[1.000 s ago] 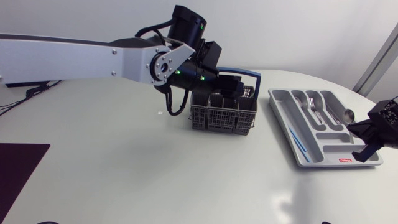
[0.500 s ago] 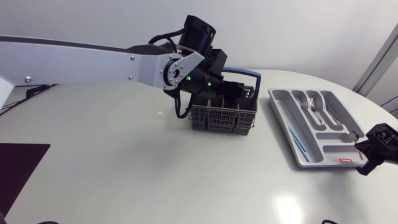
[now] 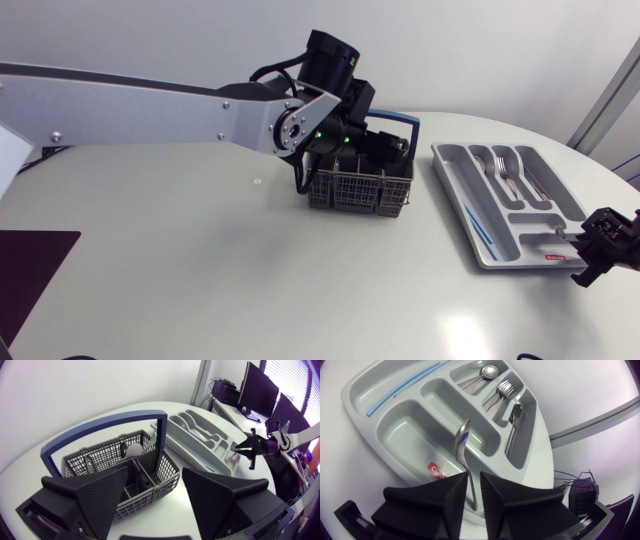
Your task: Unload the cutlery basket into the drawer organizer.
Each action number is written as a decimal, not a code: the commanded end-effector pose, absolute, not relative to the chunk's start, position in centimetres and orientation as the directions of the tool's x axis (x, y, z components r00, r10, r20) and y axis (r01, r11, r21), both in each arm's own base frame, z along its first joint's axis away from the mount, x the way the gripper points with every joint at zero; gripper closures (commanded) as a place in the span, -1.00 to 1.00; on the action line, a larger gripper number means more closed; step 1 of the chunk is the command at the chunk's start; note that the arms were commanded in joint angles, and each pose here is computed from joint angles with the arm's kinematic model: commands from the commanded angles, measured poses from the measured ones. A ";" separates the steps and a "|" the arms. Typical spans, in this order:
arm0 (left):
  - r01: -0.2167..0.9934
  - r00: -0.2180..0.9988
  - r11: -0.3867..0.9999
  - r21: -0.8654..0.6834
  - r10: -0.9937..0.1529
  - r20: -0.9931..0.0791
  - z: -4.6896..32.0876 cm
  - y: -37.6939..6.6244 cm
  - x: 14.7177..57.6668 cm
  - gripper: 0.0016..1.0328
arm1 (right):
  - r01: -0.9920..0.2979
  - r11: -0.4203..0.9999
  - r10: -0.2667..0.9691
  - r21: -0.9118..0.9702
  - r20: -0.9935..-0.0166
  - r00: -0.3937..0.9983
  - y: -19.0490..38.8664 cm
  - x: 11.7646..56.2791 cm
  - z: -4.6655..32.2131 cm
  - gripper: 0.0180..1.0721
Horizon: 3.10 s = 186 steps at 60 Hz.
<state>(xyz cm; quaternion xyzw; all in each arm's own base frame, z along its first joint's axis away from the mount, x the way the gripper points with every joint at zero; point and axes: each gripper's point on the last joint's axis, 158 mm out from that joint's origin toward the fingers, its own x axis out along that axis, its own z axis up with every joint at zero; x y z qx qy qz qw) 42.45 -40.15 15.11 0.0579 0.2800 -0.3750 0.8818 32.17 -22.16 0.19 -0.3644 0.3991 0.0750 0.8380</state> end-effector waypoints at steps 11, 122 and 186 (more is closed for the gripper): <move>0.681 0.581 0.732 -0.036 -0.570 -0.581 11.3 -40.5 43.0 -0.48 | -0.401 0.741 -0.181 -0.540 -0.734 0.654 -22.1 31.1 0.7 -0.86; 0.465 0.635 0.885 -0.003 -0.336 -0.696 5.6 -41.4 48.6 0.78 | -0.425 0.798 -0.035 -0.428 -0.737 0.676 -9.5 30.5 5.9 -0.88; 0.804 0.492 0.556 -0.209 -0.821 -0.291 26.0 -41.5 35.3 0.86 | -0.570 0.788 0.312 -0.234 -0.647 0.696 3.9 30.4 14.7 -0.88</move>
